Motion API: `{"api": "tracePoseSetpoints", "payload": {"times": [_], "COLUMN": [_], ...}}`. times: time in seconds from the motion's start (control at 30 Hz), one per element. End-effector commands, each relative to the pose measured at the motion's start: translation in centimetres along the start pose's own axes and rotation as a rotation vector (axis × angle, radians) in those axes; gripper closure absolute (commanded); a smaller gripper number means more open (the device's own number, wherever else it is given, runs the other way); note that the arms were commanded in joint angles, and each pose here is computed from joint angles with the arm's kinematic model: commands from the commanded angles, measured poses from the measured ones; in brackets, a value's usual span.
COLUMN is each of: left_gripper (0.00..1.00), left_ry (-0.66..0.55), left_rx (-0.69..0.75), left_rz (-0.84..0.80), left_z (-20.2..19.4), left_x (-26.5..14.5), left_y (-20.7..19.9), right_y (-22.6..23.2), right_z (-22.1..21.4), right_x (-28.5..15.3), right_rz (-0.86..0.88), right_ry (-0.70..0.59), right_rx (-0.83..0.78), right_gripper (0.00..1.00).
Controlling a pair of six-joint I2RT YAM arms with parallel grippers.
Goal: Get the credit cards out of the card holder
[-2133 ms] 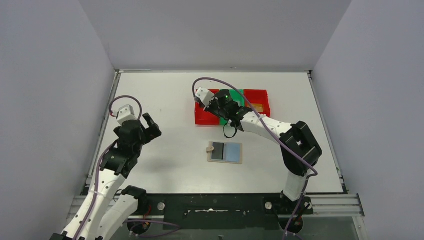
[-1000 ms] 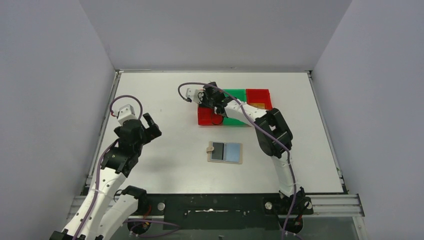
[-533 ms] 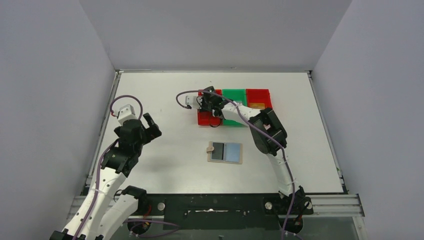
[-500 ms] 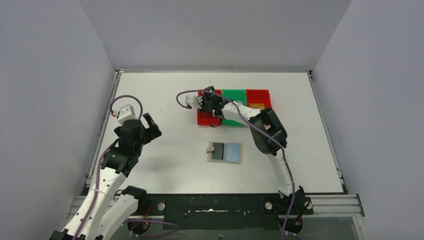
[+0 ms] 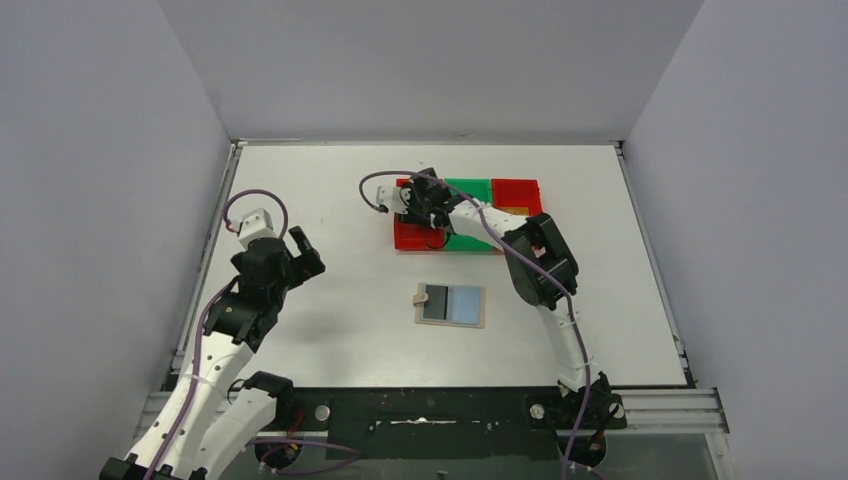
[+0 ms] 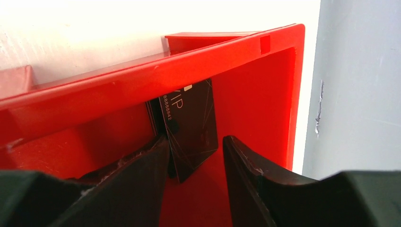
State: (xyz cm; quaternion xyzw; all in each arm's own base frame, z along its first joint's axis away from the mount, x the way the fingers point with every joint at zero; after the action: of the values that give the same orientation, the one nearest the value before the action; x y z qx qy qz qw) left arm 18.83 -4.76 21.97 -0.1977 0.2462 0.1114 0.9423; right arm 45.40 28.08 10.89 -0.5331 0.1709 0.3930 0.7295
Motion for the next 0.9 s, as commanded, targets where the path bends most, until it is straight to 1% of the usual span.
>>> {"api": "tracePoseSetpoints", "payload": {"times": [0.0,0.27,0.5,0.6,0.67,0.73,0.8,0.87], "left_gripper": [0.06,0.06,0.06,0.06,0.06,0.06,0.06,0.06], "left_ry": [-0.026,-0.017,-0.013,-0.012,-0.015,-0.017,-0.017,-0.017], "left_rx": [0.004,0.008,0.010,0.012,0.010,0.011,0.010,0.010], "left_rz": [-0.027,-0.029,-0.028,-0.028,-0.028,-0.026,-0.027,-0.026], "left_z": [0.8,0.7,0.7,0.7,0.7,0.8,0.8,0.8], "left_x": [-0.1,0.0,0.0,0.0,0.0,0.0,0.0,0.0], "left_y": [-0.5,-0.5,-0.5,-0.5,-0.5,-0.5,-0.5,-0.5], "right_y": [-2.7,-3.6,-4.3,-4.9,-5.6,-5.8,-5.3,-3.8], "right_z": [1.2,1.9,2.7,3.6,4.0,3.9,3.5,2.4], "right_x": [-2.5,-3.8,-5.7,-7.7,-9.8,-12.2,-15.5,-17.9], "right_rz": [-0.048,-0.077,-0.112,-0.135,-0.207,-0.287,-0.328,-0.354], "right_ry": [-0.058,-0.125,-0.199,-0.275,-0.327,-0.369,-0.429,-0.452], "right_rx": [0.043,0.094,0.143,0.211,0.289,0.429,0.616,0.831], "right_gripper": [0.52,0.47,0.45,0.45,0.43,0.41,0.39,0.38]}}
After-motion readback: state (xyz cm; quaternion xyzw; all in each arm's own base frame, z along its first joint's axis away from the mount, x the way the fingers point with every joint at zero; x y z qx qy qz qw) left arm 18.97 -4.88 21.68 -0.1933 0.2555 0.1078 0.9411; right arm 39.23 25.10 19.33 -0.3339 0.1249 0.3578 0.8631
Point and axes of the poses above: each gripper's point midway between its finger pads, its own x axis out along the fingers, its own y axis along the line the jaws close on, z = x × y, the point moved 9 cm from there along -x, back along the fingers, and after that the axes turned 1 degree about -x, right-handed, at the moved point
